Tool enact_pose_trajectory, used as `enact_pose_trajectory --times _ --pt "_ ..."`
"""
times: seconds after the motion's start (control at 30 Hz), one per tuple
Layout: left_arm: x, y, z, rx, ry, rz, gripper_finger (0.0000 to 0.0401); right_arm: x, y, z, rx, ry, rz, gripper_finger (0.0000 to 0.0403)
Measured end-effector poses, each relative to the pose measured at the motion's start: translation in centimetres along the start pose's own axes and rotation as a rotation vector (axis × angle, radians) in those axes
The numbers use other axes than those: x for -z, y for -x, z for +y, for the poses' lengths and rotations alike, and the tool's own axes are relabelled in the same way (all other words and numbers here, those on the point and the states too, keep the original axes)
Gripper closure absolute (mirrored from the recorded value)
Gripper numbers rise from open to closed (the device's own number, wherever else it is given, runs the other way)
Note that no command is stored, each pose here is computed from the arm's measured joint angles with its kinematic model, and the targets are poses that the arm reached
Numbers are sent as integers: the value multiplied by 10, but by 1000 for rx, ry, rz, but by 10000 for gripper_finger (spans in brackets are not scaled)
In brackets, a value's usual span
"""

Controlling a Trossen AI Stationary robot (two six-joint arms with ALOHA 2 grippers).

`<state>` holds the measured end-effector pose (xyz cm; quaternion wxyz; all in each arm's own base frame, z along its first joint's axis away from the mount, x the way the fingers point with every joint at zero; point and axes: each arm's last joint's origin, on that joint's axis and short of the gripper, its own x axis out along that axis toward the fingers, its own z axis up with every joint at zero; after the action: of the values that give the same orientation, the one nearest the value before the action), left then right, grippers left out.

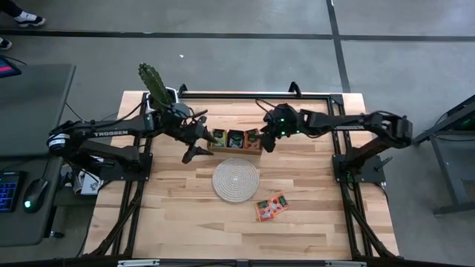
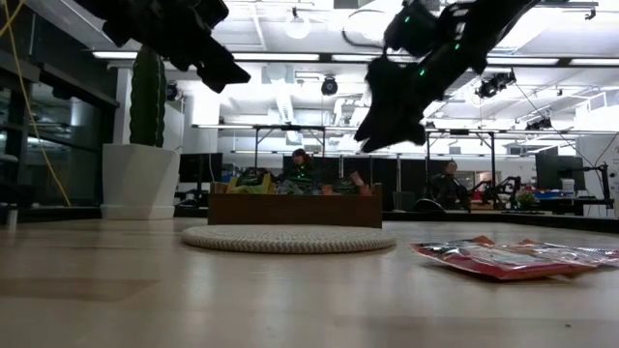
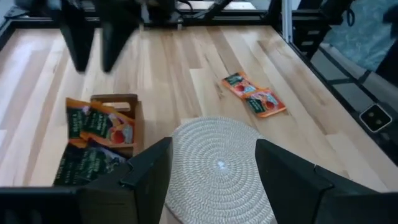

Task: Pick & Place Tea
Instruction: Put the orange tea bag into the right section of the wooden organizer

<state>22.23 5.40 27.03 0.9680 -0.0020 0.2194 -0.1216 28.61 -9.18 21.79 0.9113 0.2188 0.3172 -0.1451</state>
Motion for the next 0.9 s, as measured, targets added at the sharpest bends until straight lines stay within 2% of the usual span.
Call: enact_pose_trajectory --times 0.13,0.3,0.6,0.9 --pt "-1 -9 -12 -12 -31 22 174 -1 29 13 20 12 -27 241" --pt "-3 -26 -26 7 -40 29 174 8 58 40 -15 17 -23 280" --pt "-2 -79 -47 62 21 -36 174 48 75 100 -52 91 48 392" --pt "14 -130 -70 102 154 -40 174 89 80 146 -29 94 32 401"
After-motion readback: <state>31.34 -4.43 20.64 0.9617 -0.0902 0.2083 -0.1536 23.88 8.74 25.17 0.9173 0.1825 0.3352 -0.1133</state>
